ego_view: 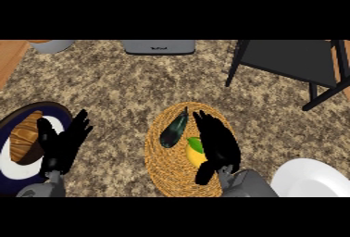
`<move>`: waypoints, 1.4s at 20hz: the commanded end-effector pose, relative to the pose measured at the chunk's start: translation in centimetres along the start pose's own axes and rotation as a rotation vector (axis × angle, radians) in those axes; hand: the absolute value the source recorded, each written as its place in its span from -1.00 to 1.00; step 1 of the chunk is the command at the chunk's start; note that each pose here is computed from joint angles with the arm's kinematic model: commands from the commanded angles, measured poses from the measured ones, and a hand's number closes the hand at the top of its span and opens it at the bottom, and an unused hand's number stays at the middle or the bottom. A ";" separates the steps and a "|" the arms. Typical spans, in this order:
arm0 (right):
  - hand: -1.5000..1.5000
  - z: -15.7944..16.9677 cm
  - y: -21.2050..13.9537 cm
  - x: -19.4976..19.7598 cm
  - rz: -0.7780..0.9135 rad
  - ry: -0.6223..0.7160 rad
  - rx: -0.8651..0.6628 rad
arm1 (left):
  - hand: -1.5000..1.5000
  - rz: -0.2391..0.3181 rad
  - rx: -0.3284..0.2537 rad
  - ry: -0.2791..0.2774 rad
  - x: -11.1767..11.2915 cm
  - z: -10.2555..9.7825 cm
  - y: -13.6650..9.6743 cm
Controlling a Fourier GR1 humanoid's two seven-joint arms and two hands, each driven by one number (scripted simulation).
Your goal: Pick the lemon from the placemat and place it in the tiered shelf
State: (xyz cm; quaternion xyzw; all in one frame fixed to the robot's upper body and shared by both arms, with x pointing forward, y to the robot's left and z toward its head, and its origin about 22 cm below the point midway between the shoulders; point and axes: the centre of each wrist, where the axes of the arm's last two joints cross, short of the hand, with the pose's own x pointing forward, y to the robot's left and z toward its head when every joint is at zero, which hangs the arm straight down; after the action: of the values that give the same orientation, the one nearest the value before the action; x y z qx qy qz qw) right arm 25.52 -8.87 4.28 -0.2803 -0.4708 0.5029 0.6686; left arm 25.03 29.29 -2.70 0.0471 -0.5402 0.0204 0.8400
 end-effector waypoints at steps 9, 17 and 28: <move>-1.00 -3.8 1.5 -0.1 -0.032 -0.048 -0.039 | 0.00 -0.009 -0.014 0.014 1.0 -0.3 -0.4; 1.00 -4.4 3.9 -0.8 0.270 -0.144 0.166 | 0.00 -0.001 -0.023 0.036 -1.0 0.4 -0.3; 1.00 -0.6 4.4 2.0 0.021 -0.349 0.047 | 0.00 0.013 -0.001 0.040 -2.4 0.6 0.6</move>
State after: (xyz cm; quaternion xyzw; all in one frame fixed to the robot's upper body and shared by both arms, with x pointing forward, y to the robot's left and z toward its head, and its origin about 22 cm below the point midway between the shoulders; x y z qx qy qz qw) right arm 25.98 -6.74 -0.17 -0.1985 -0.5397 0.5607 0.5959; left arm 24.91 29.47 -2.71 0.0443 -0.5341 0.0208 0.8440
